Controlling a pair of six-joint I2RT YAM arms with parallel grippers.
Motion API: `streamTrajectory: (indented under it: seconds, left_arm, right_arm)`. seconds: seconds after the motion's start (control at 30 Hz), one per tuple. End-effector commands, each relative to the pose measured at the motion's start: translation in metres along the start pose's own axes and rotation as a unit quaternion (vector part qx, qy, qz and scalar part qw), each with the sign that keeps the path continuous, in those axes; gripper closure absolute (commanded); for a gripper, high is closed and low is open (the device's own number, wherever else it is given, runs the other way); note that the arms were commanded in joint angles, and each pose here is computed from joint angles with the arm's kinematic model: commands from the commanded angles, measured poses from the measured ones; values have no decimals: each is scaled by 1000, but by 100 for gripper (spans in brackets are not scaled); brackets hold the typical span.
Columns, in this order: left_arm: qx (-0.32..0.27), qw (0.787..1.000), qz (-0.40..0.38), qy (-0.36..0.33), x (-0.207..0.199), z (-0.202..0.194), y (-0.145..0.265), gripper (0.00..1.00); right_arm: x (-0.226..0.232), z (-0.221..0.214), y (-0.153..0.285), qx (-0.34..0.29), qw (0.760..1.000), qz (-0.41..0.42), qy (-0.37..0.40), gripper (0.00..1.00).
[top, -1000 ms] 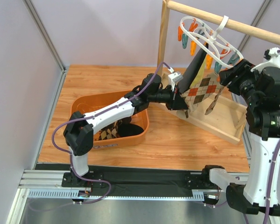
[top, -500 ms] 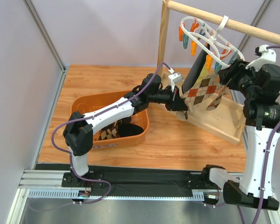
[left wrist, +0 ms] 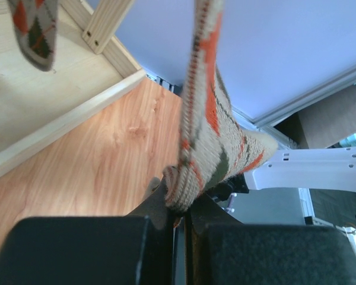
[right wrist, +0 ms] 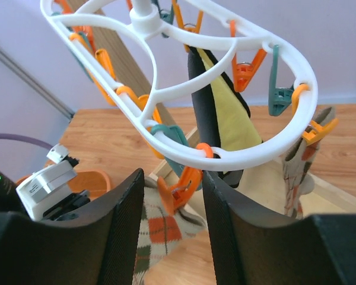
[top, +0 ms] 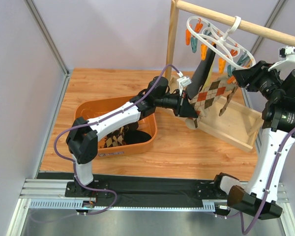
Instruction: Remove the socks clipped to the hanger
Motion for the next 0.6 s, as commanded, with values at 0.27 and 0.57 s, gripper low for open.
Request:
streamTrajectory:
  seconds: [0.27, 0.57]
  left_arm:
    - [-23, 999, -39, -28, -29, 23, 10, 100]
    - [-19, 998, -50, -25, -34, 25, 14, 100]
  right_arm:
    - [12, 7, -6, -17, 998, 61, 2, 46]
    - [6, 4, -10, -12, 998, 63, 6, 36]
Point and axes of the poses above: each gripper's point midway between its finger pads, its own y axis back along the fingers, its own x axis along the line the jaws close on, z = x × y, the point moved 3 cm from there along y, back along the fingers, and after that the axes turned 1 degree about y, right-handed, at the moved point
